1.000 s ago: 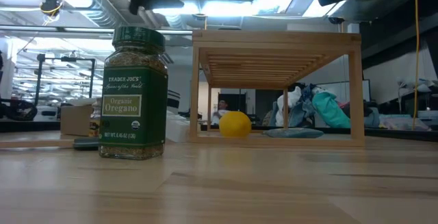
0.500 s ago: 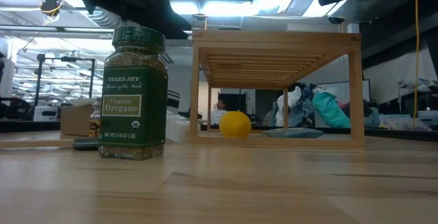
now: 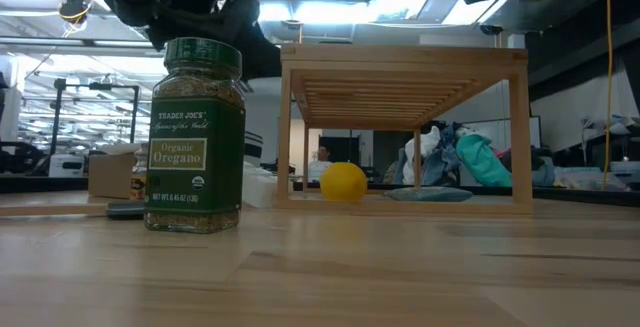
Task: Shelf spices
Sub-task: Remove the black seasoning can from the shelf
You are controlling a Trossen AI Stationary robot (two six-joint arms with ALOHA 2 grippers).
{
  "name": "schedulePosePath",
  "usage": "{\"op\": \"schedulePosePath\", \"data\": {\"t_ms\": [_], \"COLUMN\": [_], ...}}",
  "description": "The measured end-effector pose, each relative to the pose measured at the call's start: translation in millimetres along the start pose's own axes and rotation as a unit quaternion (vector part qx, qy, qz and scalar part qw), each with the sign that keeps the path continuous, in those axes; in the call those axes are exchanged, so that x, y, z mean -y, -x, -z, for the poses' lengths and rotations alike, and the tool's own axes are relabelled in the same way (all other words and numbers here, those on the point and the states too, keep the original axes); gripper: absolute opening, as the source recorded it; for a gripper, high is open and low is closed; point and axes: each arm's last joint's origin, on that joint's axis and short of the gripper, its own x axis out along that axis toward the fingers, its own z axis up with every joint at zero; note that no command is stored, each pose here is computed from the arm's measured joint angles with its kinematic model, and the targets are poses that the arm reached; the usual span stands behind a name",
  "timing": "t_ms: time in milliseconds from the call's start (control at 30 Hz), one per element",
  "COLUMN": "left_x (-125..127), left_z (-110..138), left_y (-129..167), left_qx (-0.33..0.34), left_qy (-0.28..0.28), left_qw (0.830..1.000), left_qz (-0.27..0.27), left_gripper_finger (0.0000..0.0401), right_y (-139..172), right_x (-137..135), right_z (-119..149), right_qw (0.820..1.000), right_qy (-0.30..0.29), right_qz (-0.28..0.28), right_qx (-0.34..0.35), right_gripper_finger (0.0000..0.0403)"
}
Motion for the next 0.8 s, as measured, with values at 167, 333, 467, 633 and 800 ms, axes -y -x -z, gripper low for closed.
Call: {"op": "schedulePosePath", "data": {"t_ms": [167, 333, 467, 633, 800], "left_x": [-11.1, -21.3, -26.9, -32.3, -29.1], "left_z": [3.7, 4.7, 3.2, 0.0, -2.2], "left_y": [-1.2, -8.2, -19.6, -34.3, -43.9], "left_qx": [0.011, 0.027, 0.026, 0.024, 0.024], "left_qy": [-0.010, -0.007, -0.002, 0.005, 0.010], "left_qw": [1.000, 0.999, 0.998, 0.997, 0.995], "left_qz": [0.024, 0.040, 0.058, 0.076, 0.100], "left_gripper_finger": [0.0196, 0.0196, 0.0196, 0.0196, 0.0196], "right_y": [0.0, 0.0, 0.1, 0.1, 0.0], "right_x": [-0.3, -2.0, -2.6, -2.6, -2.6], "right_z": [-0.4, -2.5, -3.2, -3.2, -3.2], "right_qw": [1.000, 1.000, 1.000, 1.000, 1.000], "right_qy": [-0.003, -0.016, -0.014, -0.011, -0.011], "right_qz": [-0.001, -0.007, -0.009, -0.009, -0.008], "right_qx": [0.001, 0.008, 0.010, 0.010, 0.010], "right_gripper_finger": [0.0104, 0.0104, 0.0104, 0.0104, 0.0104]}}
